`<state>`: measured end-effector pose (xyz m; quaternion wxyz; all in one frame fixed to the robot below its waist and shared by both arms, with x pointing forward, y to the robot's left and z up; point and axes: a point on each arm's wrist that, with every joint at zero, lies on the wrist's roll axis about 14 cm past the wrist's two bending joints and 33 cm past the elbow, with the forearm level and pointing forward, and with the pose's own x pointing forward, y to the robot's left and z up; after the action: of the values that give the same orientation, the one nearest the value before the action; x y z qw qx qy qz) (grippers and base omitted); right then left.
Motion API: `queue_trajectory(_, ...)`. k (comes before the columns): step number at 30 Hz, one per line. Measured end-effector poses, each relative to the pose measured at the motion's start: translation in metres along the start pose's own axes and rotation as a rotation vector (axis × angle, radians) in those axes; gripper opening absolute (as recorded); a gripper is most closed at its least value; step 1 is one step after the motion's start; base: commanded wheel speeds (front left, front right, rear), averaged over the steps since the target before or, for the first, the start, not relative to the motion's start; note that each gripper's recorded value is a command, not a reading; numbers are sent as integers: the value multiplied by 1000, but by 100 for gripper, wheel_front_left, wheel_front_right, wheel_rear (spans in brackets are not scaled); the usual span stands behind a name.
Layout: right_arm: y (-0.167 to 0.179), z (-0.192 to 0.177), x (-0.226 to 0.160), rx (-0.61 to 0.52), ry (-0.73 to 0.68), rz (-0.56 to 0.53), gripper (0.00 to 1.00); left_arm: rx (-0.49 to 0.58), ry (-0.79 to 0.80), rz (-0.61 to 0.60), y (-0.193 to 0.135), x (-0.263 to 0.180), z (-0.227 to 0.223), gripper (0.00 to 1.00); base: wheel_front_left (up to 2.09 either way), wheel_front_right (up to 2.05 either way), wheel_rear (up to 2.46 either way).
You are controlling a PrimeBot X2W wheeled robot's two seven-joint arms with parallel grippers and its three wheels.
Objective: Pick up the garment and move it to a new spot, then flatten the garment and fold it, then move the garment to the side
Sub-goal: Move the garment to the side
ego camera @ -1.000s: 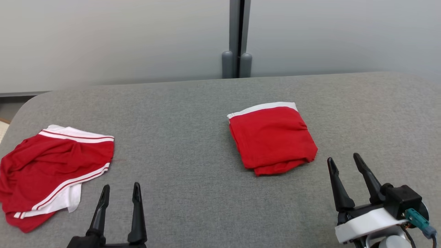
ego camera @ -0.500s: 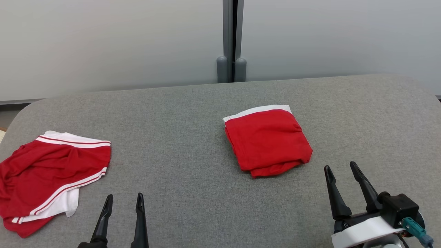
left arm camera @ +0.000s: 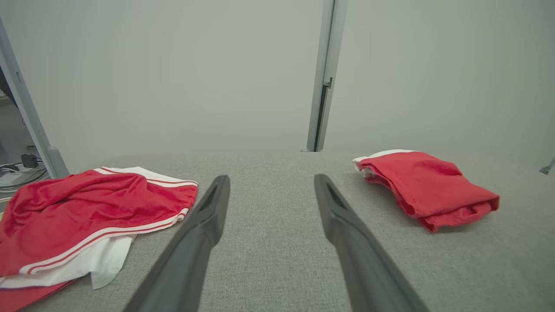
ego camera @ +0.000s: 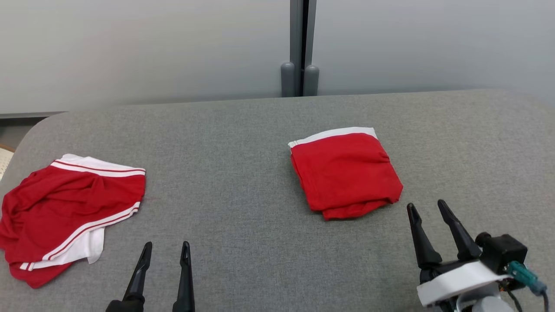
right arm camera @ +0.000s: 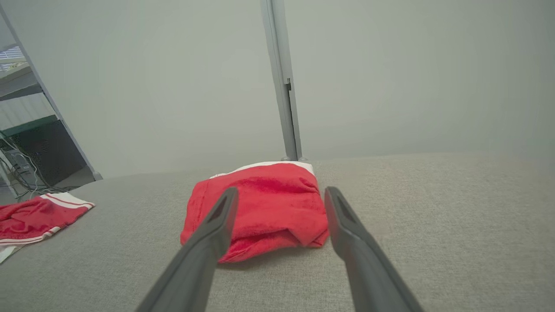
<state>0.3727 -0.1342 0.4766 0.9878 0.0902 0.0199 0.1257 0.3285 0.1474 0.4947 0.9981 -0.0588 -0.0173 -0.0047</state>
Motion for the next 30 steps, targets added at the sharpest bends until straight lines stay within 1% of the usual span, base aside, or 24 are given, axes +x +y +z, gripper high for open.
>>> queue_trajectory(2, -3, -2, 12, 42, 14, 2, 100, -1, 10, -4, -1, 3, -3, 100, 0, 0, 0)
queue_trajectory(4, -8, 0, 28, 58, 23, 16, 100, -1, 15, -12, -3, 9, -5, 100, 0, 0, 0)
queue_trajectory(5, -8, 0, 28, 58, 23, 16, 100, -1, 15, -12, -3, 9, -5, 100, 0, 0, 0)
queue_trajectory(7, -13, -4, 45, 76, 53, 29, 100, 1, 20, -16, -4, 17, -7, 100, 0, 0, 0)
queue_trajectory(10, -30, -20, 69, 136, 174, 11, 100, -2, 35, -27, -6, 28, -13, 100, 0, 0, 0)
queue_trajectory(15, -60, -36, 104, 205, 349, -11, 100, -8, 66, -31, -8, 44, -26, 100, 0, 0, 0)
queue_trajectory(16, -69, -48, 110, 215, 427, -16, 100, -12, 81, -27, -6, 48, -31, 100, 0, 0, 0)
queue_trajectory(18, -73, -63, 113, 200, 517, -3, 100, -15, 93, -17, -3, 50, -35, 100, 0, 0, 0)
queue_trajectory(21, -68, -83, 117, 210, 621, 30, 100, -15, 110, 0, 2, 52, -41, 100, 0, 0, 0)
queue_trajectory(25, -62, -99, 125, 211, 677, 61, 100, -8, 130, 21, 8, 53, -48, 100, 0, 0, 0)
queue_trajectory(26, -61, -101, 126, 209, 685, 67, 49, -8, 137, 24, 9, 52, -50, 100, 0, 0, 0)
queue_trajectory(27, -59, -102, 128, 211, 688, 74, 20, -7, 141, 26, 9, 52, -51, 100, 0, 0, 0)
queue_trajectory(28, -58, -103, 129, 211, 689, 79, 0, -6, 143, 26, 9, 53, -52, 100, 0, 0, 0)
queue_trajectory(30, -57, -103, 129, 204, 684, 92, 0, -5, 139, 24, 9, 56, -52, 100, 0, 0, 0)
